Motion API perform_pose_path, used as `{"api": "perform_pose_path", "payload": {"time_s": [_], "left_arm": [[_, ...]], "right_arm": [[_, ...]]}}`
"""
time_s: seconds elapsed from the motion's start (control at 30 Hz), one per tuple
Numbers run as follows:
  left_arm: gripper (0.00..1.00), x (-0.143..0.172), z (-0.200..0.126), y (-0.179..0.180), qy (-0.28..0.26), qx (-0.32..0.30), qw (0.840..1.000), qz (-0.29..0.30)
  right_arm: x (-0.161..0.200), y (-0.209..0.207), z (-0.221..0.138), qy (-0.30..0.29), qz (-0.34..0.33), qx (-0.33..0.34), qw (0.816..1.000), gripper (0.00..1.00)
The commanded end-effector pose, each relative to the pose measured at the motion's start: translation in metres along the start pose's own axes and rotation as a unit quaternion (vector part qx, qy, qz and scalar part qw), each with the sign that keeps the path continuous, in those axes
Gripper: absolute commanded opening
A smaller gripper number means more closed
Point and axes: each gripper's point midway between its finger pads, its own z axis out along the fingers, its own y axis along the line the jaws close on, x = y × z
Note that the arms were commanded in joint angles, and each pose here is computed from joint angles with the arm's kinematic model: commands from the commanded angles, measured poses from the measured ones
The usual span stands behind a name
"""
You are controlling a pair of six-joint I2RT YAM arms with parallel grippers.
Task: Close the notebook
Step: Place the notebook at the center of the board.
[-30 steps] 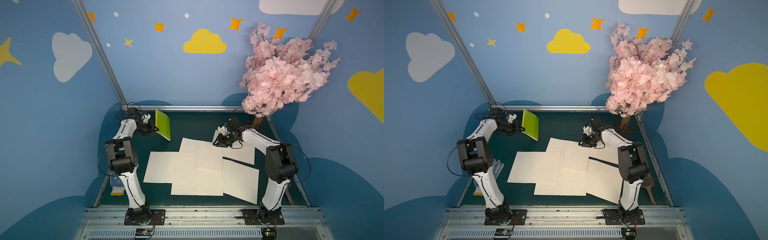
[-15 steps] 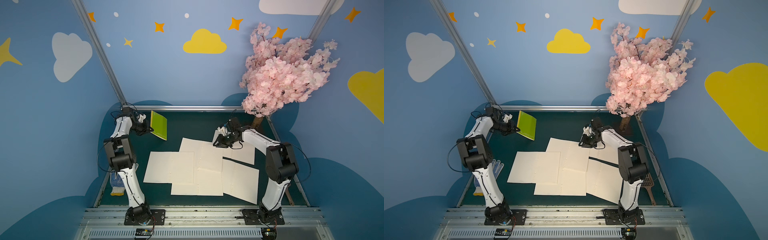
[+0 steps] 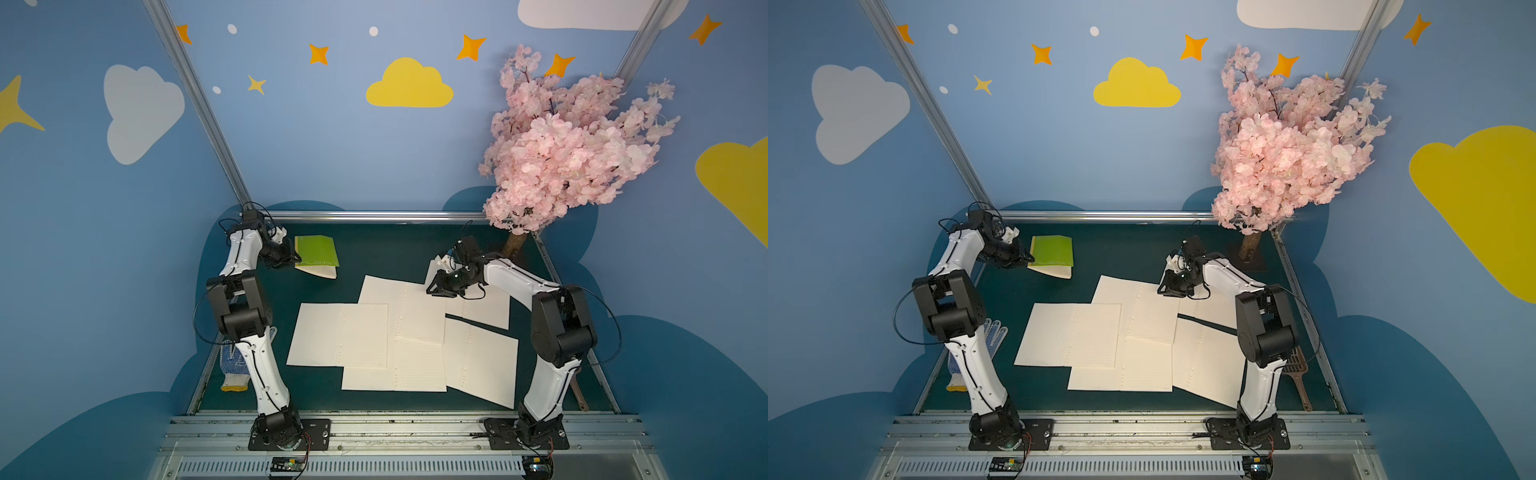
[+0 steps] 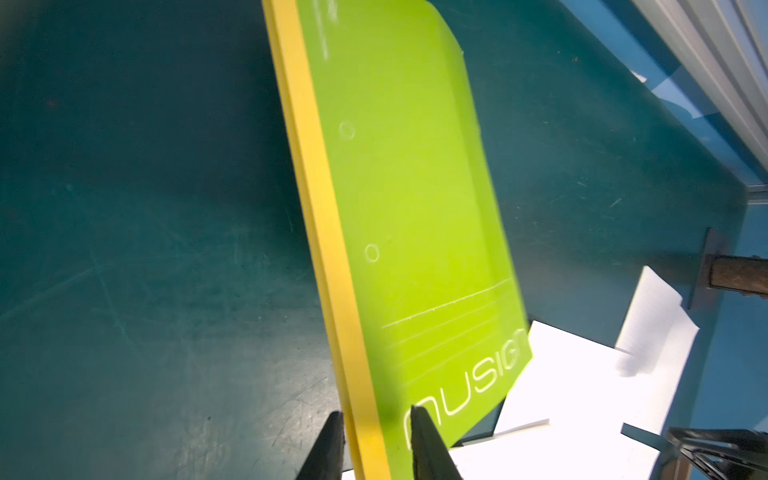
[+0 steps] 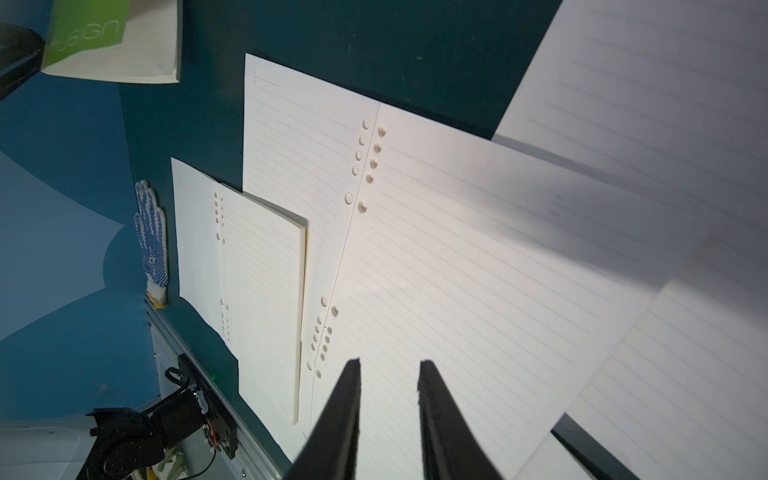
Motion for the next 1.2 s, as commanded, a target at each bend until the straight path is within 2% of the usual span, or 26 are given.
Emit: {"api": "perform_pose_path", "payload": {"time_s": [0.0, 0.13, 0.37, 0.77, 1.07, 1.17], "left_arm": [[0.32, -0.002, -0.001, 0.010, 0.003, -0.022, 1.000, 0.001], [0.34, -0.003, -0.005, 0.013, -0.002, -0.035, 0.999, 0.003], [0.38, 0.006, -0.006, 0.000, 0.003, -0.015, 1.000, -0.010], [0.46, 0.034, 0.008, -0.069, 0.002, 0.035, 0.999, -0.006], [0.48, 0.071, 0.020, -0.117, 0.019, 0.083, 0.996, 0.006], [0.49, 0.086, 0.027, -0.125, 0.026, 0.078, 0.997, 0.013]], "right_arm": [[0.000, 0.007, -0.013, -0.012, -0.007, -0.001, 1.000, 0.27], [0.000, 0.008, -0.013, -0.012, -0.008, -0.002, 1.000, 0.27], [-0.001, 0.009, -0.013, -0.014, -0.008, -0.003, 1.000, 0.27], [0.004, 0.004, -0.006, -0.008, 0.000, 0.004, 1.000, 0.27], [0.012, -0.009, -0.005, -0.007, 0.023, 0.026, 0.999, 0.27], [0.013, -0.012, -0.005, -0.006, 0.028, 0.028, 0.999, 0.28]]}}
